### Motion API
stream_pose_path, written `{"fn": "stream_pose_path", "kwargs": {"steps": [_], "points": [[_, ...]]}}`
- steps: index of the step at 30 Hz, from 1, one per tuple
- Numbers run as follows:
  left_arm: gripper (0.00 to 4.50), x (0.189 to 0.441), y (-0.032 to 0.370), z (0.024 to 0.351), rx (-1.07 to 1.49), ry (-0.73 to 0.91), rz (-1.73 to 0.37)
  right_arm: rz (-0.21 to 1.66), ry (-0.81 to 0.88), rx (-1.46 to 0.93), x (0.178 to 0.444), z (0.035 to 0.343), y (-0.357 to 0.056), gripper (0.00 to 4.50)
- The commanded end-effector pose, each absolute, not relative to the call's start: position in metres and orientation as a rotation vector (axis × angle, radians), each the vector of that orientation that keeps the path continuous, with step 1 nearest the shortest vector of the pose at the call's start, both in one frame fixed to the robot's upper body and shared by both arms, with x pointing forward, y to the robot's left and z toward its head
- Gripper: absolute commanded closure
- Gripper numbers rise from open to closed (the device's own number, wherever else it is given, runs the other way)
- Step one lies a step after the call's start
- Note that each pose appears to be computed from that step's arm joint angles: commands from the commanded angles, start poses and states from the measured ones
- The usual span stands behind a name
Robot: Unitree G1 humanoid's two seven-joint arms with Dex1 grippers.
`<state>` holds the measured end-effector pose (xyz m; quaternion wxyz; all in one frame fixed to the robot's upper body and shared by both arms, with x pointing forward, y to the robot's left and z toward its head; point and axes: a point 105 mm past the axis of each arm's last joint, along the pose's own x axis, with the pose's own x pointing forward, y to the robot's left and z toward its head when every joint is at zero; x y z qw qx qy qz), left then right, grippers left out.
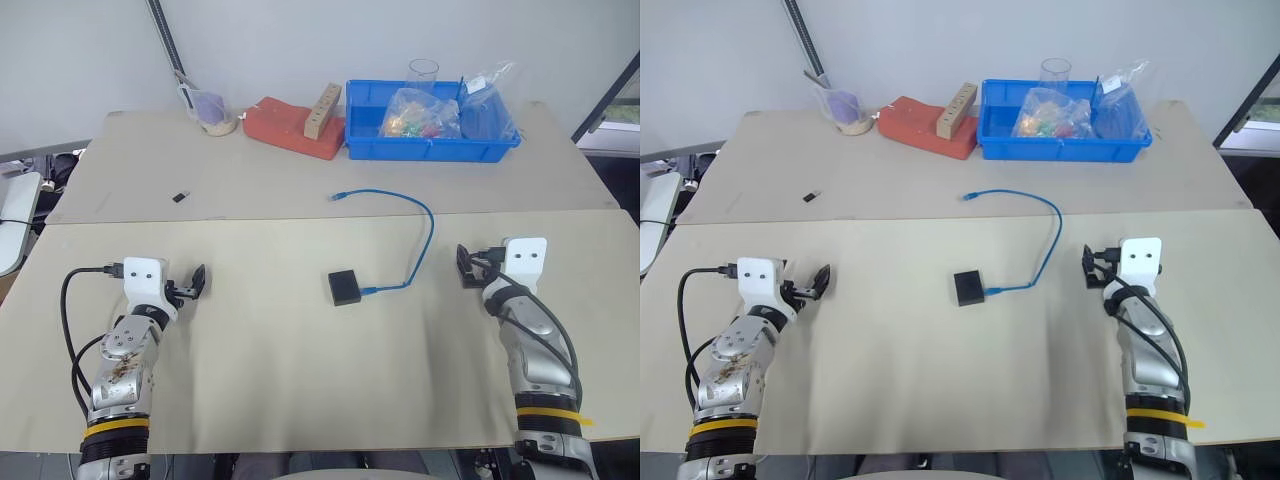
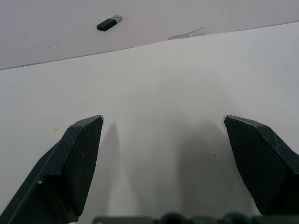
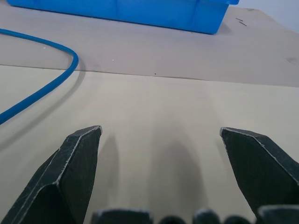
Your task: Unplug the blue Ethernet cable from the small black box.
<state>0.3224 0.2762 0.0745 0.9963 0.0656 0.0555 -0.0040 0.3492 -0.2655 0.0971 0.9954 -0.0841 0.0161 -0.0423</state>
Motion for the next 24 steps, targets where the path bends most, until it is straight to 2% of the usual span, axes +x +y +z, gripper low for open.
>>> {"fn": "stream_pose_path", "kwargs": {"steps": [1,3,7,10,12,16,19,24], "points": [[0.1,0.323,0.277,0.09,0.152,0.064,-0.019,-0.073,-0.012,-0.208,0.349,0.114,-0.267,0.0],[0.1,0.323,0.268,0.097,0.165,0.037,-0.098,-0.003,-0.002,-0.259,0.348,0.118,-0.264,0.0],[0.1,0.303,0.203,0.123,0.209,0.034,-0.625,0.391,0.05,-0.378,0.341,0.131,-0.232,0.0],[0.1,0.288,0.185,0.134,0.212,0.066,-0.835,0.621,0.102,-0.401,0.335,0.139,-0.215,0.0],[0.1,0.275,0.17,0.143,0.276,0.09,-1.015,0.852,0.159,-0.409,0.326,0.143,-0.195,0.0],[0.1,0.259,0.149,0.159,0.395,0.091,-1.244,1.161,0.245,-0.417,0.316,0.144,-0.161,0.0],[0.1,0.253,0.134,0.172,0.469,0.043,-1.347,1.277,0.26,-0.456,0.32,0.136,-0.139,0.0],[0.1,0.247,0.124,0.184,0.523,-0.006,-1.393,1.319,0.283,-0.497,0.335,0.111,-0.119,0.0]]}}
